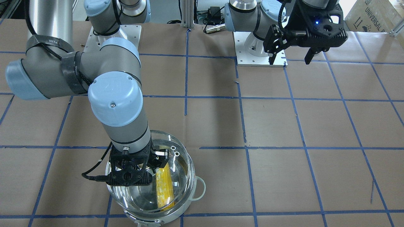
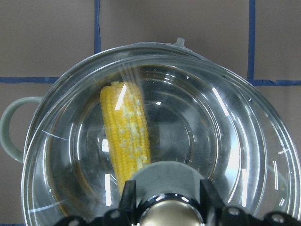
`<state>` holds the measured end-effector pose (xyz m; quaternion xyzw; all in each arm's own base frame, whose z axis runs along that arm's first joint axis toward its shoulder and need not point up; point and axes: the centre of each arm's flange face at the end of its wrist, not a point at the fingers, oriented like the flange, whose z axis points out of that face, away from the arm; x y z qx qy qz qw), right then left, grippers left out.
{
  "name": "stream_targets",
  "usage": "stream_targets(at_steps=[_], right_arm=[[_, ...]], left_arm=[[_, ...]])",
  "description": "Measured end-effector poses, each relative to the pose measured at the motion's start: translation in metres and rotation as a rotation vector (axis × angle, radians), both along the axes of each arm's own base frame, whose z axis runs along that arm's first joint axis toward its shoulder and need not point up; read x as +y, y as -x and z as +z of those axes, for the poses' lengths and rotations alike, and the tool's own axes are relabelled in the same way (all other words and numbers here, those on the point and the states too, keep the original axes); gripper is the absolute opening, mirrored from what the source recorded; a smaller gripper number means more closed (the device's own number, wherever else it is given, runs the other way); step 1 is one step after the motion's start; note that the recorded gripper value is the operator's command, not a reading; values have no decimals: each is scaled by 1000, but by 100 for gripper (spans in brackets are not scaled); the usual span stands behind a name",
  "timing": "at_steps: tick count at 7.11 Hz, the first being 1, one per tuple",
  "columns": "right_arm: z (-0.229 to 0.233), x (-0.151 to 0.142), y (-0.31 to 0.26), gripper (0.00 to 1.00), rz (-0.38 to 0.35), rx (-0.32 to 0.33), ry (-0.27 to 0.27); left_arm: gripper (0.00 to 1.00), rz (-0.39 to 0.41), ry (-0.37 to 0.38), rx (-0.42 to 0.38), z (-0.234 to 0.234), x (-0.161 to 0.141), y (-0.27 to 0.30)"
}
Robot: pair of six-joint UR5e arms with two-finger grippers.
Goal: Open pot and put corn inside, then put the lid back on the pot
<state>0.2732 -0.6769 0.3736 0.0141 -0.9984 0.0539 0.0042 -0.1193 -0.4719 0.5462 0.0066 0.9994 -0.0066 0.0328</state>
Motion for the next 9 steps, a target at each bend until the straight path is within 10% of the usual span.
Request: stream_targets(at_steps=[9], right_arm=[[-18,-2,-12,13,23,19,-5]], left_arm=[[100,-1,15,8,-39,1,1]])
